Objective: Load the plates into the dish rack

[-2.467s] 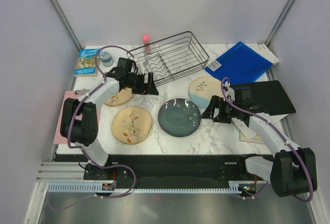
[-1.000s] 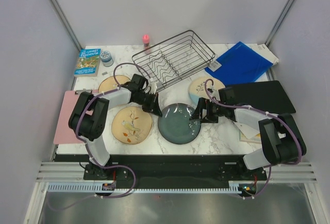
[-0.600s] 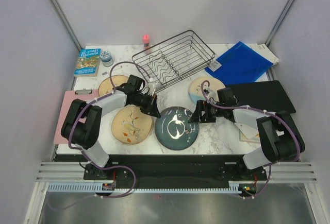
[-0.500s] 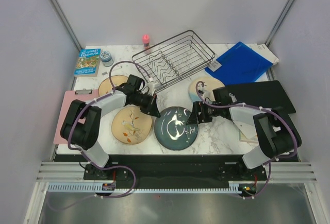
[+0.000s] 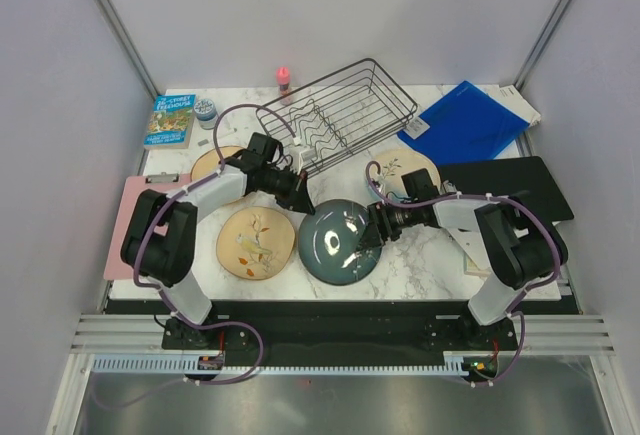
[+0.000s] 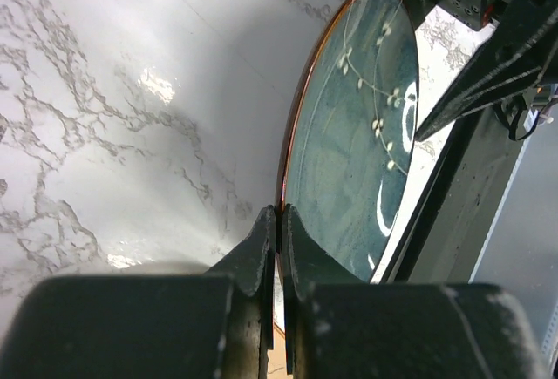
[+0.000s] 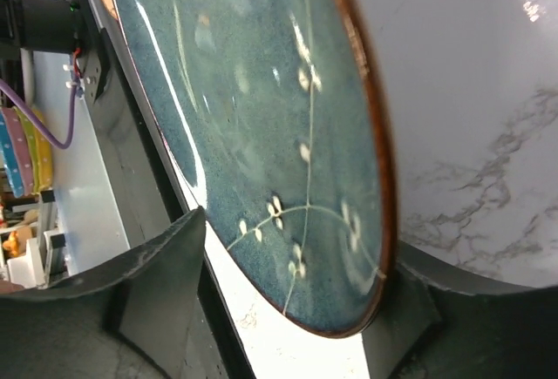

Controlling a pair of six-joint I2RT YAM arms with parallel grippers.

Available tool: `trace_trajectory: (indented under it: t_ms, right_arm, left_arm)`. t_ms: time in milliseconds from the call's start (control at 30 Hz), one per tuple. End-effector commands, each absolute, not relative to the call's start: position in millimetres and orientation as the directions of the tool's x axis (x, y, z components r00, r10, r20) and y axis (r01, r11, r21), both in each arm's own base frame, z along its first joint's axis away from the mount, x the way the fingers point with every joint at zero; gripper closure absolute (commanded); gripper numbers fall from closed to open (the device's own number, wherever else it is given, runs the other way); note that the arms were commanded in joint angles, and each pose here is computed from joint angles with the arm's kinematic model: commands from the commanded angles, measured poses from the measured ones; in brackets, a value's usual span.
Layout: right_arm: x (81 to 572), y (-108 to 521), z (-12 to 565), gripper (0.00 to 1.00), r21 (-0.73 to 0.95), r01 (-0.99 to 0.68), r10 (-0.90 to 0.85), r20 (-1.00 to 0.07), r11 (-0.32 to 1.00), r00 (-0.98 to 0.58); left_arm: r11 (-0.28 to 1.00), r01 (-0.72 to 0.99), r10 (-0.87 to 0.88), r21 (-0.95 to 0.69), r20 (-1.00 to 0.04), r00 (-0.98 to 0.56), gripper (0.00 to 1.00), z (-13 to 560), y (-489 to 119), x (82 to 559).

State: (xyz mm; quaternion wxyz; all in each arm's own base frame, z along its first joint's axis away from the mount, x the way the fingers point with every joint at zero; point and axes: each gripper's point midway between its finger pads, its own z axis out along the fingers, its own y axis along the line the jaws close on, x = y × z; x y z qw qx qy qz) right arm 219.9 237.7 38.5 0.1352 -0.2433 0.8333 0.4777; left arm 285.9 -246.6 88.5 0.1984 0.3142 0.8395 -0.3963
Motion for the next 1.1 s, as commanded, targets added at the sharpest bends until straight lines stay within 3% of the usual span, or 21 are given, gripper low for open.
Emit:
trace_trajectory:
  t_ms: [0,133,200,233,400,467,500,533,633,833,933,1067]
  right_arm:
    - [230.3,255.7,62.8,0.32,0.749,-0.594,-0.27,-0.532,0.292,-0.803]
    - [242.5,263.2,77.6,0.49,0.733,-0.631,-0.245,-0.582,0.254,-0.776]
    - [242.8,263.7,84.8,0.61,0.728,-0.639,-0.238,-0.594,0.248,-0.769]
    - [240.9,264.6,89.1,0.73,0.729,-0.643,-0.238,-0.598,0.233,-0.765]
    - [241.2,265.3,110.3,1.0,0.717,-0.661,-0.226,-0.622,0.221,-0.75]
    - [246.8,264.0,123.4,1.0,0.668,-0.705,-0.218,-0.67,0.24,-0.709]
    - [244.4,260.0,127.0,1.0,0.649,-0.717,-0.252,-0.672,0.252,-0.697]
    - [244.1,257.9,133.6,1.0,0.63,-0.733,-0.266,-0.683,0.258,-0.681]
    - [247.1,244.8,162.1,1.0,0.48,-0.83,-0.339,-0.76,0.285,-0.555]
    - [263.6,224.9,231.2,1.0,0.174,-0.938,-0.45,-0.841,0.3,-0.3]
    - [285.5,220.6,276.6,1.0,0.007,-0.947,-0.468,-0.868,0.32,-0.165]
    - [341.8,221.5,318.4,1.0,-0.263,-0.916,-0.555,-0.83,0.304,0.054]
  left_arm:
    - [0.379,0.752,0.357,-0.539,-0.665,-0.656,0.98,112.9,-263.8,296.9]
    - [0.392,0.748,0.366,-0.535,-0.655,-0.661,0.98,107.6,-261.9,297.7]
    - [0.401,0.747,0.372,-0.531,-0.65,-0.662,0.98,105.7,-259.9,297.5]
    - [0.401,0.744,0.375,-0.534,-0.646,-0.665,0.98,104.1,-259.7,295.7]
    - [0.422,0.739,0.386,-0.525,-0.633,-0.671,0.98,96.9,-254.8,293.7]
    - [0.437,0.743,0.393,-0.507,-0.636,-0.664,0.98,97.6,-251.9,294.9]
    - [0.466,0.75,0.393,-0.47,-0.65,-0.651,0.93,103.7,-247.7,300.5]
    - [0.477,0.757,0.395,-0.447,-0.66,-0.639,0.76,110.0,-244.2,302.2]
    - [0.525,0.77,0.365,-0.362,-0.722,-0.588,0.56,146.1,-222.1,308.9]
    - [0.662,0.726,0.287,-0.185,-0.833,-0.473,0.29,210.8,-164.7,314.8]
    - [0.741,0.665,0.277,-0.091,-0.861,-0.426,0.22,232.0,-144.3,318.5]
    - [0.825,0.561,0.221,-0.067,-0.876,-0.429,0.21,242.4,-121.9,333.9]
